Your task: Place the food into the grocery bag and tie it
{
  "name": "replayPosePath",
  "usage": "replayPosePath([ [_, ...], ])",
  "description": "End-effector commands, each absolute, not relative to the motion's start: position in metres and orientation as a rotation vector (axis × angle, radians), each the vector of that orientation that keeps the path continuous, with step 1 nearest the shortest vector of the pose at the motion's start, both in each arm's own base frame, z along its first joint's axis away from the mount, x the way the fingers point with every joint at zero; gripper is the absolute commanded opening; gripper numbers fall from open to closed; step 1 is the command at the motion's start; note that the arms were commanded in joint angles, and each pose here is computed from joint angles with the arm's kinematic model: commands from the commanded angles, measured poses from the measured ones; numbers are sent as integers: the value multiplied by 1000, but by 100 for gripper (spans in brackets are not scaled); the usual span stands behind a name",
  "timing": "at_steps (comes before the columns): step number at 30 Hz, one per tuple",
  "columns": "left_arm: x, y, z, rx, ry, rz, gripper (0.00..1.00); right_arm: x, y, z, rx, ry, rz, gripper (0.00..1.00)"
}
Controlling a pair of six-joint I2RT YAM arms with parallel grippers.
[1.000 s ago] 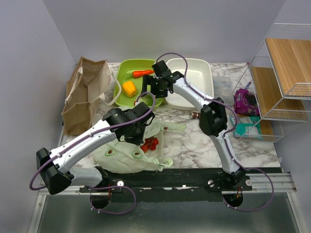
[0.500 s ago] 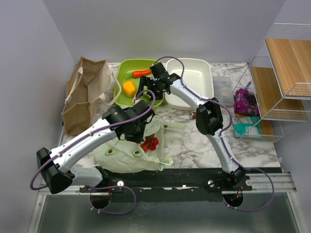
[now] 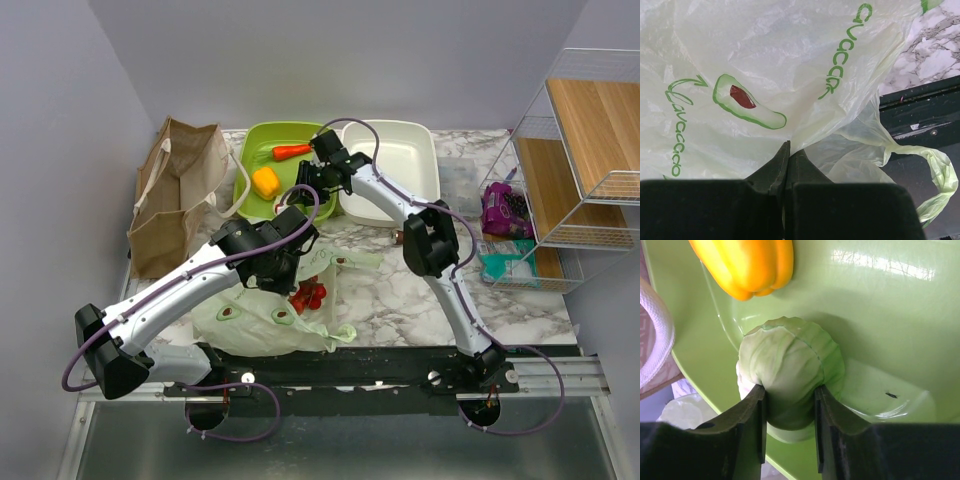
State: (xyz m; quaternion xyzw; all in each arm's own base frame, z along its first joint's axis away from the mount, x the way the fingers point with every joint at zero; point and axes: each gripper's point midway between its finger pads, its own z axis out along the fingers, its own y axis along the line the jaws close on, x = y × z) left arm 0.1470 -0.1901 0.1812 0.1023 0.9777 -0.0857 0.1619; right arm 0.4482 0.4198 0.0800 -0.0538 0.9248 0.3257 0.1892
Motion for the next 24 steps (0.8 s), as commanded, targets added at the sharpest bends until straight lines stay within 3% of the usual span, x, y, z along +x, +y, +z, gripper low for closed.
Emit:
replayPosePath([
  [1,151,-191,188,260,2782,-249,0,434,414,60,-191,2672,871,33],
  [11,157,-196,193,266,2771,-243,0,443,420,143,-245,2497,1001,24],
  [24,171,-204,200,286,2748,-218,0,469,371,248,-109,2302,1173,7],
])
